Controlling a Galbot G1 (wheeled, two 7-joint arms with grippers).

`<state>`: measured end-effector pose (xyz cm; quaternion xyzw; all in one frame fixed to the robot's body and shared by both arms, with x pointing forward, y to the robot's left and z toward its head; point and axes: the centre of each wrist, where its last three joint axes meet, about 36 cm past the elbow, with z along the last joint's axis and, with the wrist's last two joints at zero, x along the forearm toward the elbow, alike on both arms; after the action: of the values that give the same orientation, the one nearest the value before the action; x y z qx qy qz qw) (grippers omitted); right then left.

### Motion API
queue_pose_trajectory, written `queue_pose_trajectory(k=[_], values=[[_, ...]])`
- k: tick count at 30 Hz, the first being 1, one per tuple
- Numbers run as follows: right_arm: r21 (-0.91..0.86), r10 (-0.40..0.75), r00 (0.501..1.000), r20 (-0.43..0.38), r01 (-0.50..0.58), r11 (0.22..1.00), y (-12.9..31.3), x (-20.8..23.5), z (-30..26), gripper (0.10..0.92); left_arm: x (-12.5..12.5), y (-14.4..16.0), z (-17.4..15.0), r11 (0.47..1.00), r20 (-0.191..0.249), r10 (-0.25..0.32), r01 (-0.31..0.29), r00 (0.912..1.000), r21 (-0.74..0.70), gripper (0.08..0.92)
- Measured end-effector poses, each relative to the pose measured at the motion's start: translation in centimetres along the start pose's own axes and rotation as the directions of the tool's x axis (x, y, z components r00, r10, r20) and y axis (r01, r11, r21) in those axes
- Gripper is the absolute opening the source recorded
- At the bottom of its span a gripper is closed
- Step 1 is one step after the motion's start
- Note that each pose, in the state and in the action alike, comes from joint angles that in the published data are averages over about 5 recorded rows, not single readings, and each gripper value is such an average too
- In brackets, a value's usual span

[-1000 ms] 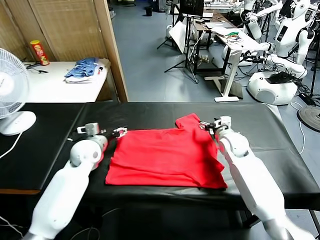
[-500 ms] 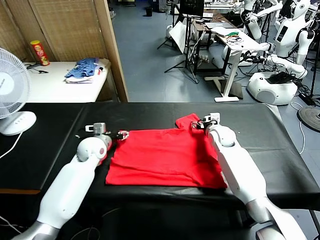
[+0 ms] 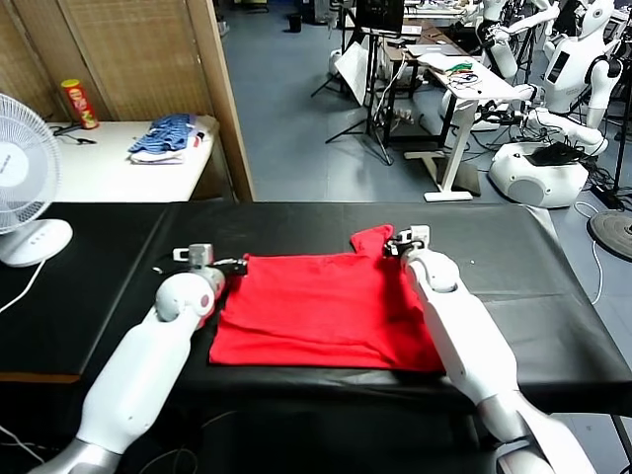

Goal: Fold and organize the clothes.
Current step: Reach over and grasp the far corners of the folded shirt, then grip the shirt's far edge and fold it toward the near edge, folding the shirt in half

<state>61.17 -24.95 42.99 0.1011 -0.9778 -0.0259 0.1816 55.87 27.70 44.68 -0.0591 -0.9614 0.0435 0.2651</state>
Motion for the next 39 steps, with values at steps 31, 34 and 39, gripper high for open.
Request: queue_pose_trajectory(k=[31,34,39], values=[[0.104,-0.002,0.982,-0.191,0.023,0.994,1.8,16.9,3.1,0.123,15.7,-1.2,6.1,0.979,0.047,-0.011,0.02,0.9989,-0.203,0.126],[0.109,0.0,0.981,-0.196,0.022,0.994,2.2,17.5,3.4,0.123,16.2,-1.3,7.0,0.974,0.028,-0.029,0.034,0.9992,-0.224,0.126],[0.111,0.005,0.98,-0.197,0.017,0.994,2.3,18.2,3.7,0.16,16.6,-1.7,8.6,0.971,-0.024,-0.043,0.036,0.9988,-0.234,0.126]])
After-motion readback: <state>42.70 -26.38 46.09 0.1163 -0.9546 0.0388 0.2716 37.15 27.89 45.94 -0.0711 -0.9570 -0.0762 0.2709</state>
